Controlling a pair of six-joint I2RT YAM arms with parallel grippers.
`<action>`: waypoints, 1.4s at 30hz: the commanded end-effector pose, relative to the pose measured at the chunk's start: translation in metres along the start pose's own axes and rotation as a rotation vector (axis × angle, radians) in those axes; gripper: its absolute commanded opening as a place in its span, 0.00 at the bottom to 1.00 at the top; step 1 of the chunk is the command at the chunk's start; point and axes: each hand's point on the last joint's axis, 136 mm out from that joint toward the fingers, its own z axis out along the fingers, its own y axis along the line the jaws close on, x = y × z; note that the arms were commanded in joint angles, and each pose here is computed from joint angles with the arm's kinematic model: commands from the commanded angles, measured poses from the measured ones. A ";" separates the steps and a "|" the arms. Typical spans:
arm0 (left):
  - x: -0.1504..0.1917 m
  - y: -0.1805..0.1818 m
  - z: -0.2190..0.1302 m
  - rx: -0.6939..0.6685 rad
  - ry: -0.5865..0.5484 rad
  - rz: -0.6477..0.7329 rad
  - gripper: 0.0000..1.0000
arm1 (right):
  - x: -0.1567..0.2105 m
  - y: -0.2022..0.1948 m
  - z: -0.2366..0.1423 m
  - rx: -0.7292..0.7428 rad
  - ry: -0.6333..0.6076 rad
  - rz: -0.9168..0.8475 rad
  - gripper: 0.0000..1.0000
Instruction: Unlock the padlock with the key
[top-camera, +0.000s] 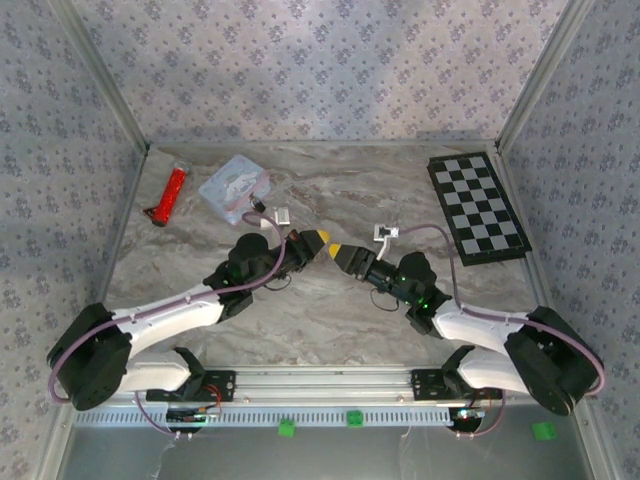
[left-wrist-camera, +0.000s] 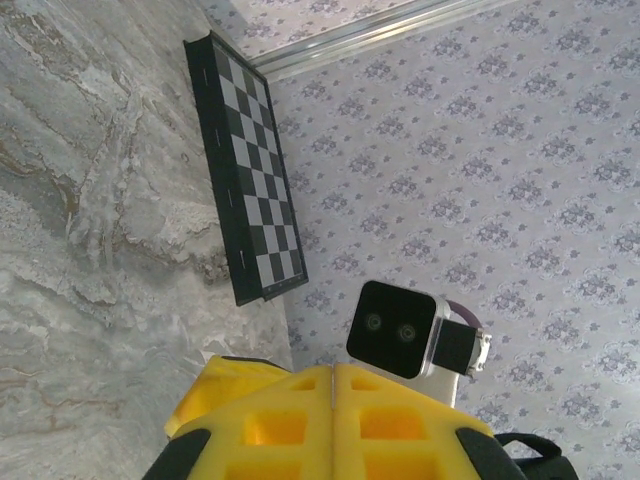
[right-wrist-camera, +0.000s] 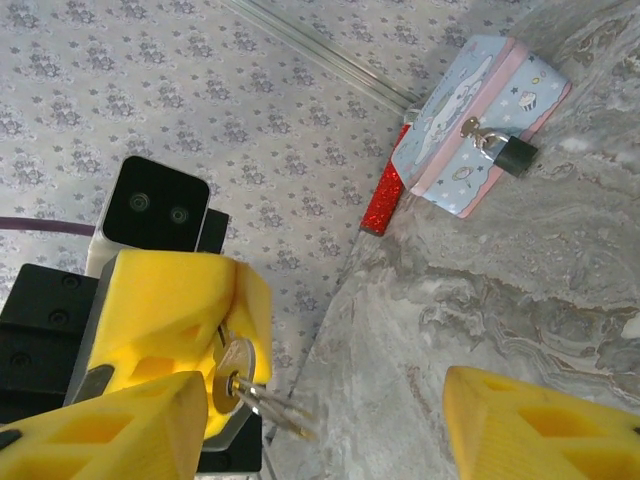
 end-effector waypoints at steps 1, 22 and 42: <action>0.000 -0.024 0.004 0.077 0.011 -0.003 0.00 | -0.014 0.026 0.006 -0.114 -0.026 0.022 0.59; -0.008 0.003 -0.002 0.008 -0.025 -0.026 0.00 | -0.017 0.029 0.007 -0.138 -0.022 0.035 0.28; -0.017 0.017 -0.017 -0.038 -0.065 -0.018 0.00 | -0.008 0.047 0.029 -0.216 0.072 0.079 0.20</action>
